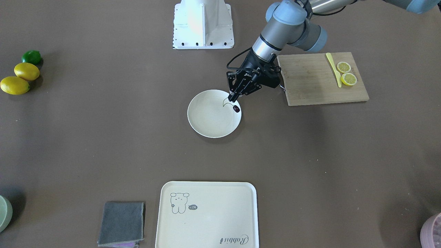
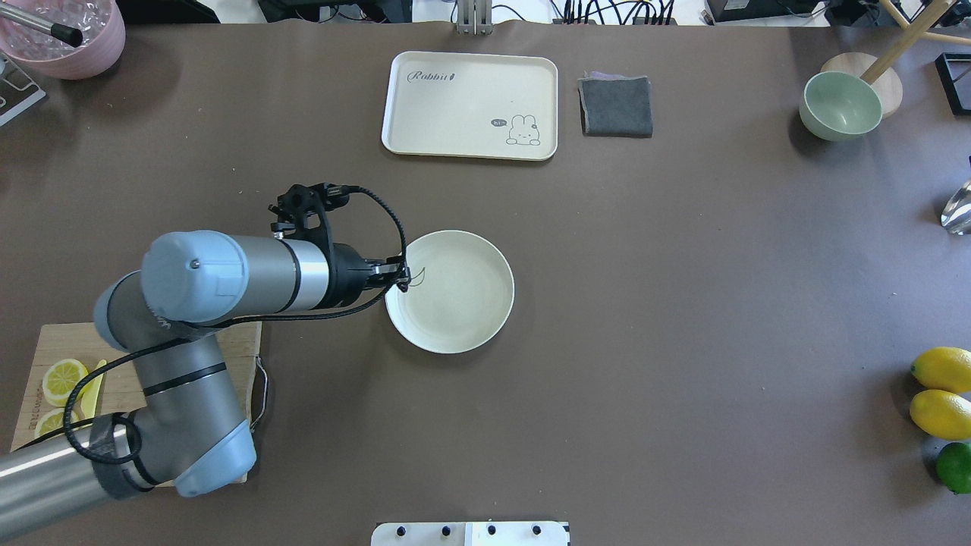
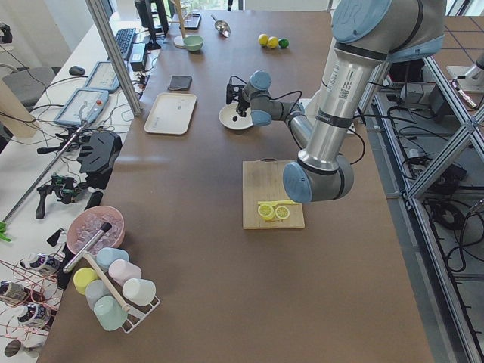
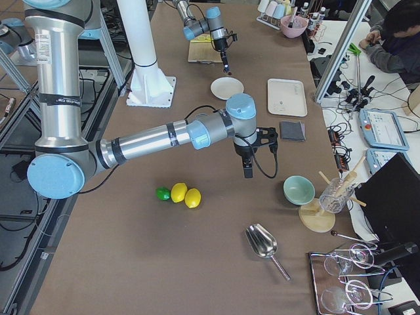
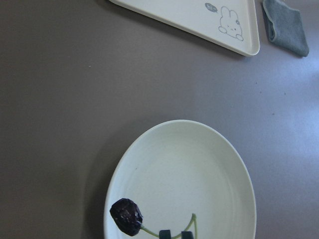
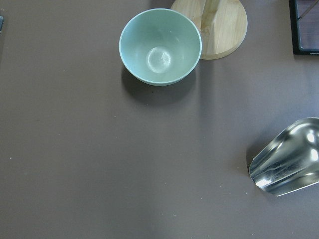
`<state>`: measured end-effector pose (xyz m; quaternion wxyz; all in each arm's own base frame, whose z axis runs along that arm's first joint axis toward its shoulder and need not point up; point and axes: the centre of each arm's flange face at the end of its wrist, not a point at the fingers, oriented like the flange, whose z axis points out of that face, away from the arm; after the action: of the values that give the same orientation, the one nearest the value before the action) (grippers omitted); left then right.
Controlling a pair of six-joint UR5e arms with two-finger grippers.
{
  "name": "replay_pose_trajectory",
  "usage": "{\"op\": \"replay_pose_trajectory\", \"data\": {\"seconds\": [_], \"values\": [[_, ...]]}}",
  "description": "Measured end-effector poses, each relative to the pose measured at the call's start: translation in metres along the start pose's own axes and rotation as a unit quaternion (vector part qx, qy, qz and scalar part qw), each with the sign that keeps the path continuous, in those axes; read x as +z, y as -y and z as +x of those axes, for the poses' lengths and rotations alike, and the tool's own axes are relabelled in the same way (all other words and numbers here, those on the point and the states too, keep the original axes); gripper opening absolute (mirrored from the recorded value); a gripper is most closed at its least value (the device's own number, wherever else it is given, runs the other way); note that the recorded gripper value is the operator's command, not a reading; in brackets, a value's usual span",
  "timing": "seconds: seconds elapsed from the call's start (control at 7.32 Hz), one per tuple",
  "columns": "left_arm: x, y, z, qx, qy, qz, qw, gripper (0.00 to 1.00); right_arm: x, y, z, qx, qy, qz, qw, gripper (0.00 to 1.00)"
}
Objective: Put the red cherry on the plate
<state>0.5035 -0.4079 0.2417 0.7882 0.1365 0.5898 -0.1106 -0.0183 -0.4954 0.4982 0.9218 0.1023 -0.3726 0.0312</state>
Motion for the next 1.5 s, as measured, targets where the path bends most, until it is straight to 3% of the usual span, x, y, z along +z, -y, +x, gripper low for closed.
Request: {"op": "replay_pose_trajectory", "data": {"seconds": [0.55, 0.68, 0.96, 1.23, 1.5], "values": [[0.008, 0.006, 0.011, -0.006, 0.01, 0.004, 0.9999, 0.98, 0.007, -0.017, 0.016, 0.011, -0.006, -0.012, 0.9999, 1.0], [-0.004, 0.017, 0.014, -0.01, 0.027, -0.002, 0.9996, 0.98, 0.01, -0.025, 0.027, 0.013, -0.009, -0.019, 0.9997, 1.0], [-0.051, 0.063, 0.008, 0.011, 0.101, -0.035, 0.9942, 0.98, 0.001, -0.039, 0.061, -0.033, -0.015, -0.021, 0.9991, 1.0], [-0.12, 0.146, -0.032, 0.078, 0.191, -0.08, 0.9753, 0.98, -0.005, -0.059, 0.098, -0.063, -0.016, -0.042, 0.997, 1.0], [-0.21, 0.23, -0.132, 0.144, 0.236, -0.134, 0.9517, 0.98, -0.008, -0.073, 0.122, -0.076, -0.016, -0.071, 0.9945, 1.0]]}}
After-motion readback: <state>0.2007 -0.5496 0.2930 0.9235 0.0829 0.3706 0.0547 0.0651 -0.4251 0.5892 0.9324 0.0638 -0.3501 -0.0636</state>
